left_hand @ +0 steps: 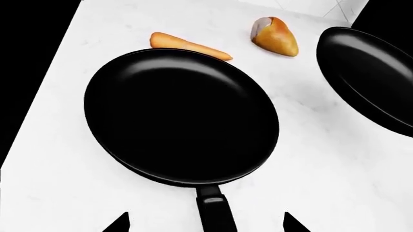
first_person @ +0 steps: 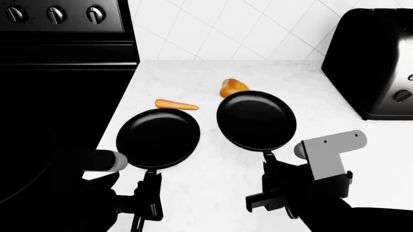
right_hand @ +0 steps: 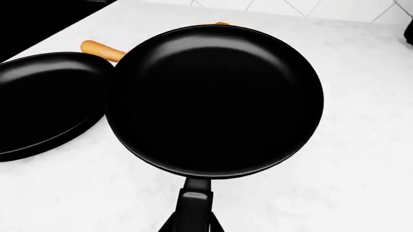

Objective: Place both pans onto different burners. Then place the carrot and the chicken breast on different pans.

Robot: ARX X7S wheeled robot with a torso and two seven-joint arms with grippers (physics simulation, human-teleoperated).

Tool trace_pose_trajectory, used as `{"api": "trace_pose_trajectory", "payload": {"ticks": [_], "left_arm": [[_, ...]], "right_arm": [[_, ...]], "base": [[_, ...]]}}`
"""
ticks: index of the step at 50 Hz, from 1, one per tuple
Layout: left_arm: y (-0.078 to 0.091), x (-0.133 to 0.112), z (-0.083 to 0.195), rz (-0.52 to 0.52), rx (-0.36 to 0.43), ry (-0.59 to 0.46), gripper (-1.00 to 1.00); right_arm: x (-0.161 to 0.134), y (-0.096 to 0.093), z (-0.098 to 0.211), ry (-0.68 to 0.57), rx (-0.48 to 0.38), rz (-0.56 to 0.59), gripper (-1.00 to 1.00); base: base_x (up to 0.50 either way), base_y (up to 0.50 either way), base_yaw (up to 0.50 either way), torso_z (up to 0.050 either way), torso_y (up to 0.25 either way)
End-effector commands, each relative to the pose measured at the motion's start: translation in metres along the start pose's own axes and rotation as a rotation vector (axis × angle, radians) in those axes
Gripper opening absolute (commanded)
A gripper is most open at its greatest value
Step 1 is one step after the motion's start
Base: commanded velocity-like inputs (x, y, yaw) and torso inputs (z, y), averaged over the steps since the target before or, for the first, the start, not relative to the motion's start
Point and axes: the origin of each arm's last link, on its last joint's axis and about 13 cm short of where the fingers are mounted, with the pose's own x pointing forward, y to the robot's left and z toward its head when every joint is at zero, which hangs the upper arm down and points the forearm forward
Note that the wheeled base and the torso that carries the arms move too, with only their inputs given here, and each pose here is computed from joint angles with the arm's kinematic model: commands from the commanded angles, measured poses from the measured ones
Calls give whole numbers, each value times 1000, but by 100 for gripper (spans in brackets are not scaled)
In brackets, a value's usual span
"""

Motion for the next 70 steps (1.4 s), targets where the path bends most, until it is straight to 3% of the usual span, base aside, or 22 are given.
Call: {"api": "trace_pose_trajectory", "payload": {"ticks": [1,15,29,69,70], "left_arm": [[-6,-9,-6,0,-20,89,100],[-16,-7,-2,-28,-53,113,100],[-12,4,3,60,-87,96,100],[-12,11,-12,75,-62,218,100],[-13,11,-12,66,-70,216,-100]], "right_arm": [[0,-5,4,-63,11,-68,-100],[-1,-9,-3,-75,42,-66,-100],[1,-11,-9,-75,64,-63,-100],[4,-14,-12,-86,81,-58,-100],[5,-13,-12,-86,81,-58,-100]], "base": [[0,0,0,0,0],[0,0,0,1,1],[0,0,0,0,1],[1,0,0,0,1],[10,0,0,0,0]]}}
